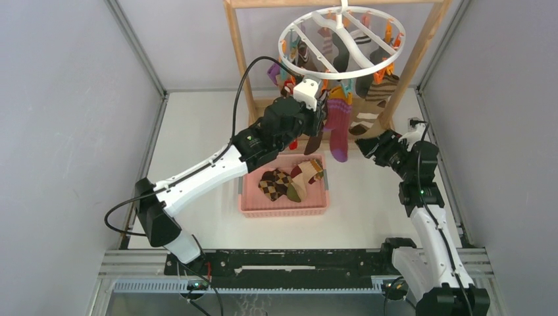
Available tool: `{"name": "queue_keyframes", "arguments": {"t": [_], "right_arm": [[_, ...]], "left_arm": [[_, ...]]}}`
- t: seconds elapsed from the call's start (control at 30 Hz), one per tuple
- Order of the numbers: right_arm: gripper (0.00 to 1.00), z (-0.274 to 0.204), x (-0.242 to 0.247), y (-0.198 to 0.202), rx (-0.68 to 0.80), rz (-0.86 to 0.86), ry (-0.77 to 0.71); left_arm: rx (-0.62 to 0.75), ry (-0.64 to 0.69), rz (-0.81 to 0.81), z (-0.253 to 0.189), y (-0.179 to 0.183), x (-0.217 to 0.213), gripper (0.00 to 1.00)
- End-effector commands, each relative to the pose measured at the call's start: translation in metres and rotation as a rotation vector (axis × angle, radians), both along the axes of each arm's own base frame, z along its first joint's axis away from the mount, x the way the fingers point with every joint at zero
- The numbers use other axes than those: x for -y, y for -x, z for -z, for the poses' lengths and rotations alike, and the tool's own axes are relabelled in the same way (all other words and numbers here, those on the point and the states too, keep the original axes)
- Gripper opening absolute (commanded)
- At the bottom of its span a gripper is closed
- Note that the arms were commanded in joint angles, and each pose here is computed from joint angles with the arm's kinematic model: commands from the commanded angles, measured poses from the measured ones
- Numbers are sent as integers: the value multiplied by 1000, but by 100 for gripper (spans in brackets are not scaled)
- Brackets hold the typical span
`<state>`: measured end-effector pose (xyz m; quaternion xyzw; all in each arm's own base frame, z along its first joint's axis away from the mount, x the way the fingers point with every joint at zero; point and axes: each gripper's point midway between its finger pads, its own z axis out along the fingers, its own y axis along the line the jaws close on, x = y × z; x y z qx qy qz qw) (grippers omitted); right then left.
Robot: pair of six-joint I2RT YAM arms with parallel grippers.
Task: Remove the socks clipped to the hanger
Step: Adjust the hanger on the clothesline.
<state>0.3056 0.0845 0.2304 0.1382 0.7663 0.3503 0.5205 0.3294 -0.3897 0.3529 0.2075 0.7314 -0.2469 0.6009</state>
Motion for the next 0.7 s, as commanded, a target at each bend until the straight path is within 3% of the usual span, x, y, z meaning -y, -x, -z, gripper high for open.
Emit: {"name": "queue_keyframes", "arguments": {"t": [0.0,0.3,0.6,0.67], "right_arm": [[68,-27,-11,16,75,-38,45],[66,-47,-80,59,183,-299,61],[66,-50,-117,53,223,-352,107],[70,-50,-121,46,234,-345,115]], "left_arm": [[15,53,10,-35,5,-7,32],[-13,30,5,-40,9,-15,30],[-60,31,36,-53,22,-21,29],[-68,30,45,-56,25,-22,29]]}}
